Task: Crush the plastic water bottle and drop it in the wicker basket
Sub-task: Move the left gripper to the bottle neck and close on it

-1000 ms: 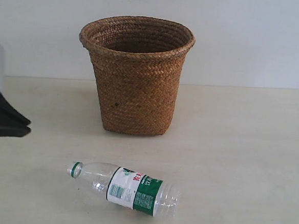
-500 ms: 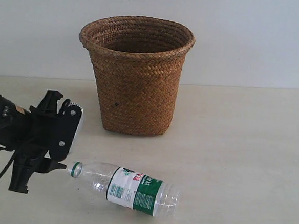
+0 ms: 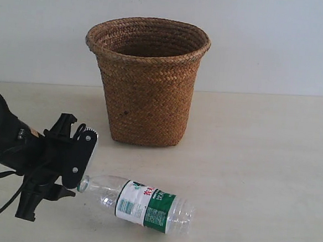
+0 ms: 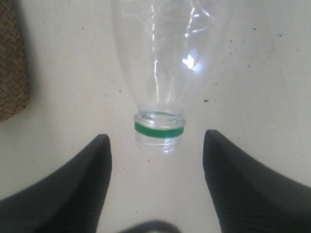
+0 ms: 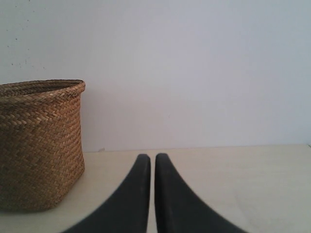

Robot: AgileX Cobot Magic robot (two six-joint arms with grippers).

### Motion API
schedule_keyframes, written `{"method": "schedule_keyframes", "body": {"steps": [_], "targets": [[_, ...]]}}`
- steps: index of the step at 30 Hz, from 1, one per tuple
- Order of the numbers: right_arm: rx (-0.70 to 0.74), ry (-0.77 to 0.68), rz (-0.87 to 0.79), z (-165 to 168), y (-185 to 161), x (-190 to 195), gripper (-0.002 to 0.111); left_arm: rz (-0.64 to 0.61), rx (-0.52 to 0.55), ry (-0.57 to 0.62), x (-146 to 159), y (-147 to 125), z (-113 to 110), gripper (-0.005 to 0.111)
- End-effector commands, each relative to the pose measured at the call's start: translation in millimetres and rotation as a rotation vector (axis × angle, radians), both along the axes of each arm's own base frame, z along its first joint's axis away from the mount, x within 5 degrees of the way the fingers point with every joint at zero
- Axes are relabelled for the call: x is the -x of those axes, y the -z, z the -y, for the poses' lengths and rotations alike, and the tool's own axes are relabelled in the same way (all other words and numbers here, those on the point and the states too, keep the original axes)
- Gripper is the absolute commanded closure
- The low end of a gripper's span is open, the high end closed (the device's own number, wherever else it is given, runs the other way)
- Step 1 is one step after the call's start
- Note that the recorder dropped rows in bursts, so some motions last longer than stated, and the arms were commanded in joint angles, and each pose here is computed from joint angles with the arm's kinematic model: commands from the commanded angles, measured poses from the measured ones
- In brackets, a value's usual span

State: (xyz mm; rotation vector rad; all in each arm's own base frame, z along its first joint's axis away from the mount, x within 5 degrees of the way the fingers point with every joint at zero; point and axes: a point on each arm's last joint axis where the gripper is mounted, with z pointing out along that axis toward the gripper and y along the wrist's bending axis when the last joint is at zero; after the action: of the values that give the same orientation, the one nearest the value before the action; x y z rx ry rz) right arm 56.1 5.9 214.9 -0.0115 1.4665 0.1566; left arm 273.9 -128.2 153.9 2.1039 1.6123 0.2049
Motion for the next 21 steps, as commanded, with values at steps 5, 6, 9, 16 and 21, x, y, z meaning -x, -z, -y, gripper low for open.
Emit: {"method": "schedule_keyframes", "body": {"steps": [5, 6, 9, 16, 21], "targets": [[0.009, 0.004, 0.012, 0, -1, 1, 0.107, 0.019, -0.010, 0.056, 1, -1, 7, 0.054], [0.009, 0.004, 0.012, 0, -1, 1, 0.107, 0.015, -0.011, 0.056, 1, 0, 7, 0.054], [0.009, 0.004, 0.012, 0, -1, 1, 0.107, -0.003, -0.019, 0.057, 1, 6, 7, 0.054], [0.009, 0.004, 0.012, 0, -1, 1, 0.107, -0.041, -0.044, 0.052, -2, 27, 8, 0.054], [0.009, 0.004, 0.012, 0, -1, 1, 0.107, -0.033, -0.046, 0.048, -4, 30, 8, 0.054]]}}
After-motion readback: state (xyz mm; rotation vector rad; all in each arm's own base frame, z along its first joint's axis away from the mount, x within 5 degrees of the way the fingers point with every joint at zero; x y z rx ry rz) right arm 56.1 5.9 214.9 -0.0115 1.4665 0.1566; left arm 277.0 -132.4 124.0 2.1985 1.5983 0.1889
